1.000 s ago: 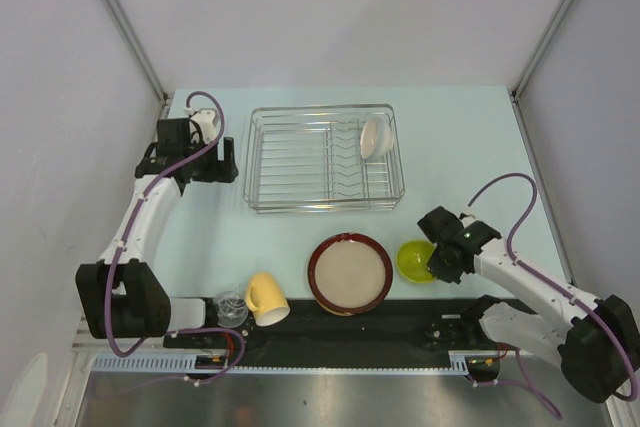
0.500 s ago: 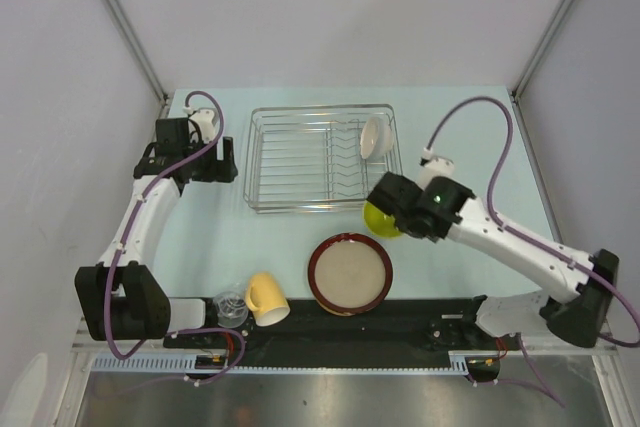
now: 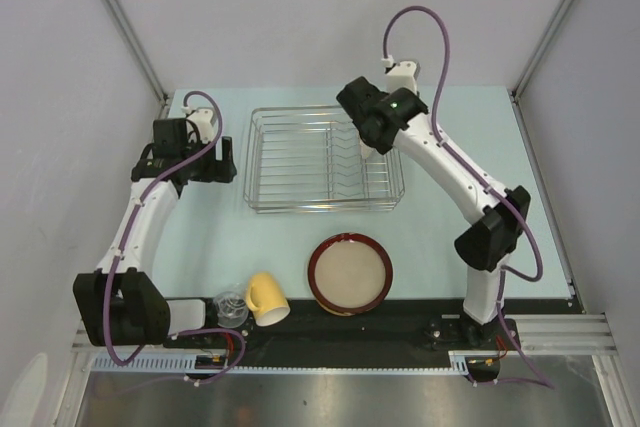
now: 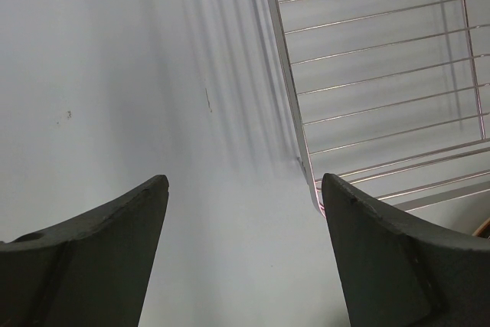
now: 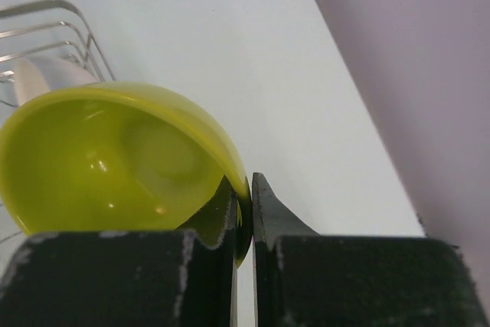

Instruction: Load the mixed dishes into the dish rack

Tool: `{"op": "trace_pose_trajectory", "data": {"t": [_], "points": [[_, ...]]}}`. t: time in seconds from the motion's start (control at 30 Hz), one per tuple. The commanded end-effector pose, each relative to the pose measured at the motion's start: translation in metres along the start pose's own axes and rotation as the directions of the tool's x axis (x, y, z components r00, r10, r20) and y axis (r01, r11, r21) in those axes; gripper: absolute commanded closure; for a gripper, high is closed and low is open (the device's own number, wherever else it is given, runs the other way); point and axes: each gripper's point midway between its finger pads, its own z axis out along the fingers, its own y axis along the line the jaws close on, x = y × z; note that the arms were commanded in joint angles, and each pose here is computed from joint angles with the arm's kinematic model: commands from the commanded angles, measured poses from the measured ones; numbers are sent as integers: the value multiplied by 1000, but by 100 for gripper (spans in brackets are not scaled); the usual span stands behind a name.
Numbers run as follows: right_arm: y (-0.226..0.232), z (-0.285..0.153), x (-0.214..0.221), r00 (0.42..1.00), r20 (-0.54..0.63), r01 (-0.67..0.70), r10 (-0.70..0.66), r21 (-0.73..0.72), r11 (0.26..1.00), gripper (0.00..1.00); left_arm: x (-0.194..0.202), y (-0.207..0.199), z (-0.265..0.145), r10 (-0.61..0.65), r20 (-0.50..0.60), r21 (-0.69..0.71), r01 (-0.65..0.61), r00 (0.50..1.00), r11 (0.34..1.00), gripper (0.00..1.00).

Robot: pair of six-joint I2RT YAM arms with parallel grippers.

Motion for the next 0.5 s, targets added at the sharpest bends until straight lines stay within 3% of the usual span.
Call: {"op": "trace_pose_trajectory", "data": {"t": [0.0,0.2,0.47], "points": [[-19,-2,15,938,-29,346,-345,110,932,100,-8,1,-5,9,38,-2,-9,999,1000,14],[10,-6,43,894,-44,447,-445,79,891,100,-5,1,-3,10,34,-3,-9,999,1000,14],[11,6,71,844,-82,536,-529,116,836,100,-1,3,-3,14,35,-9,-13,999,1000,14]]}}
